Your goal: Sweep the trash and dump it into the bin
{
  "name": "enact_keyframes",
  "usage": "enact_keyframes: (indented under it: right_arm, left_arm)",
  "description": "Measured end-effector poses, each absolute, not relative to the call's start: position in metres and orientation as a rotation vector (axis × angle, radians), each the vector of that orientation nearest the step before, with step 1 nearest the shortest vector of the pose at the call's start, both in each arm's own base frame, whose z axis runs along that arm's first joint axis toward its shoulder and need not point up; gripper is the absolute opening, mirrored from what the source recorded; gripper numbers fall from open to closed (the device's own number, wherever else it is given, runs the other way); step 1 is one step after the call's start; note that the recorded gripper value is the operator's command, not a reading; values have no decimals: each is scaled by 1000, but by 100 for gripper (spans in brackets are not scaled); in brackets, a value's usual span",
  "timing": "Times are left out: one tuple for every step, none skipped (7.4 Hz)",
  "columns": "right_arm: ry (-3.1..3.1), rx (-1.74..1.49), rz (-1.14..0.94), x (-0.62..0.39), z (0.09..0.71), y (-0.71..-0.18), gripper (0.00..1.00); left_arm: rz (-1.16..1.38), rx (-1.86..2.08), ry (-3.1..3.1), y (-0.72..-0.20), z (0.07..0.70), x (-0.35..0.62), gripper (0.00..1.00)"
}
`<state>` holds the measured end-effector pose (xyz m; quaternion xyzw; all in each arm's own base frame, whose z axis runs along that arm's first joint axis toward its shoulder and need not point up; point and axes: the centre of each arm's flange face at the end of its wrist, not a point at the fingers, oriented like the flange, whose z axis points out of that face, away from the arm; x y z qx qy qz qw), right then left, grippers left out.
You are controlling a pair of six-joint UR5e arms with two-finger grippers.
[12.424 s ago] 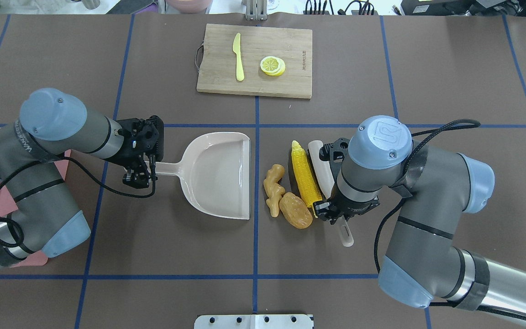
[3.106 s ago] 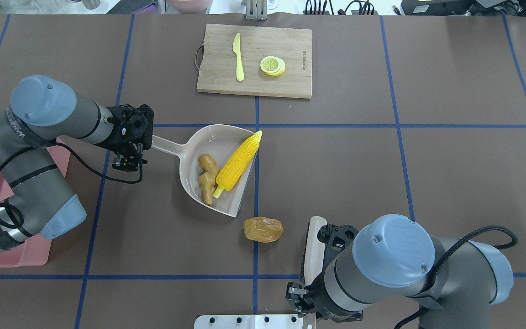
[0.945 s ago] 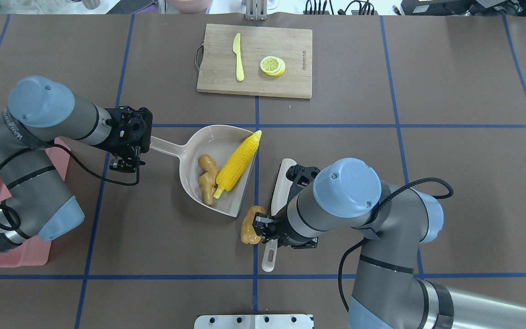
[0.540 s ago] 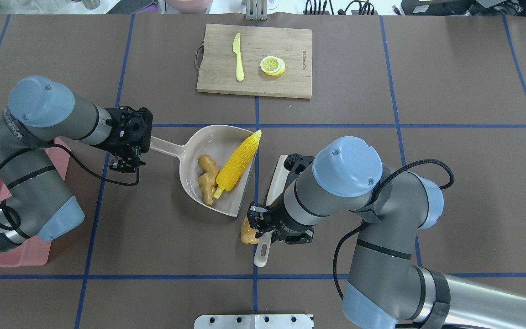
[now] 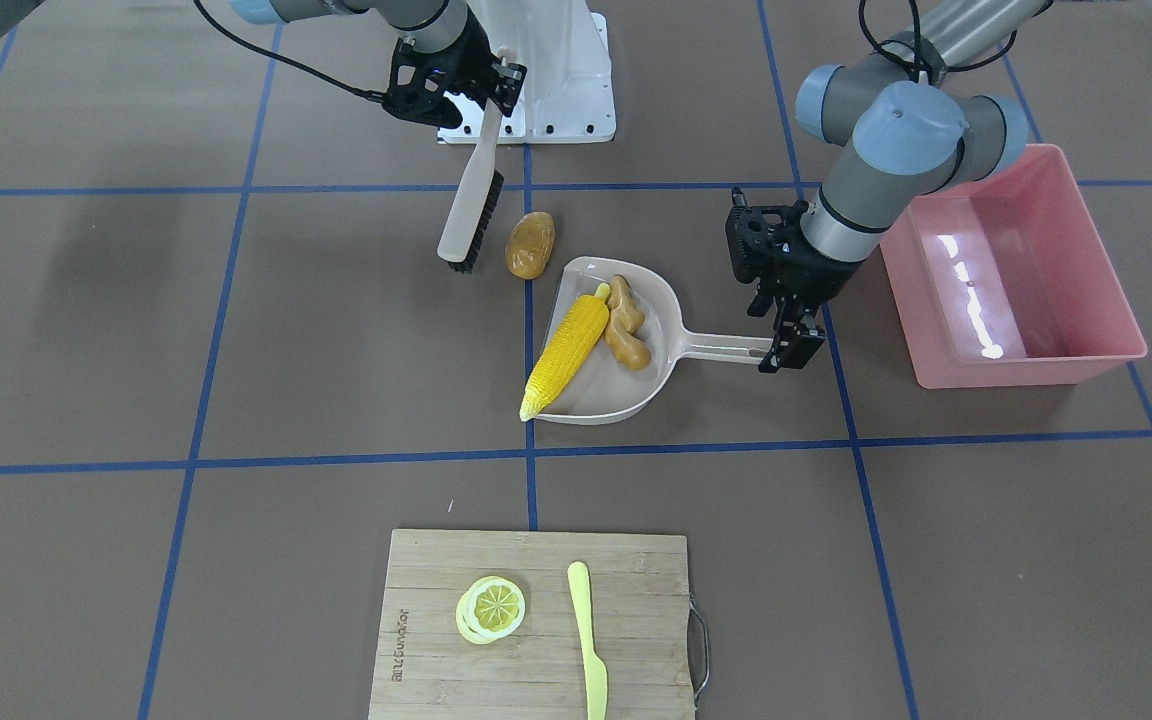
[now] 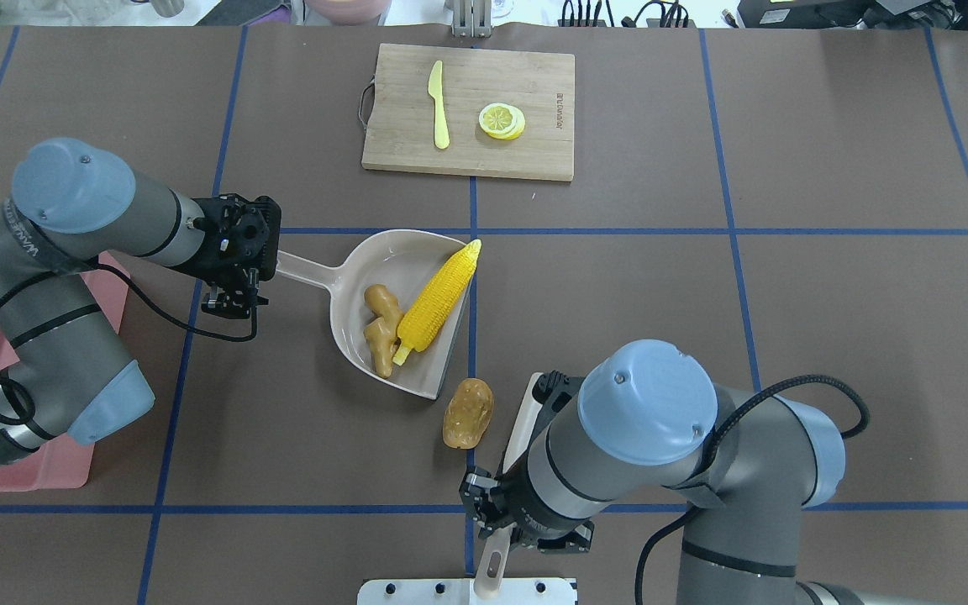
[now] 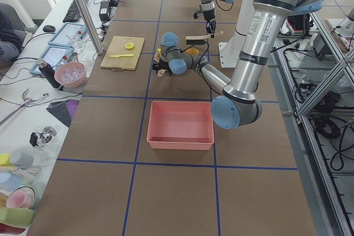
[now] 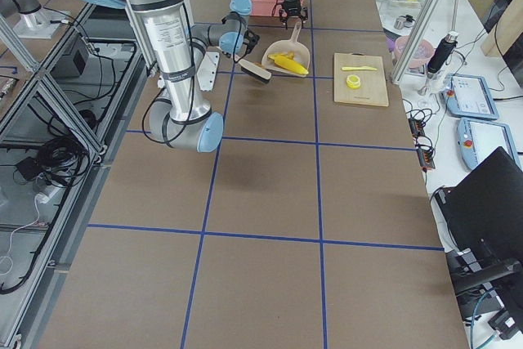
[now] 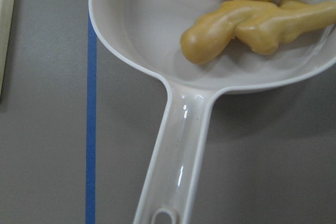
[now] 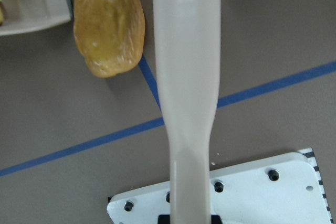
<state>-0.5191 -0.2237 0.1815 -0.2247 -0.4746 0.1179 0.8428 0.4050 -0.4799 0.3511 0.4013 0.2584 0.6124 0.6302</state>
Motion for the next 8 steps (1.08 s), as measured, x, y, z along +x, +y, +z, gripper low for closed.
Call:
enact_keyframes:
  right_arm:
    - [-992,-480,247,-526,181,-209,0]
    - [-983,-477,245,-535,182,-201,0]
    - [-976,-470,245,-544,183,-199,0]
    - [-974,-455,248,-556,183,-203,0]
    - [-977,-435,260,-572,183,-213,0]
    - [-984,-421,273,-588,181,-226,0]
    - [-992,-412,283,-600,177,-239,0]
    - [-998,-404,286,-607,174,-251,0]
  left_arm:
    - [1402,921,592,-478,351,403,89]
    - [1401,920,591,-476,352,400,89]
    - [1400,919,590,-476,354,399,89]
    - [1400,918,589,-476,354,398,89]
    - [1399,918,588,-476,354,398,89]
    - [1399,918,588,-476,355,398,89]
    - [1400,917,588,-476,355,399,89]
    - [1401,916,588,-476,356,399,89]
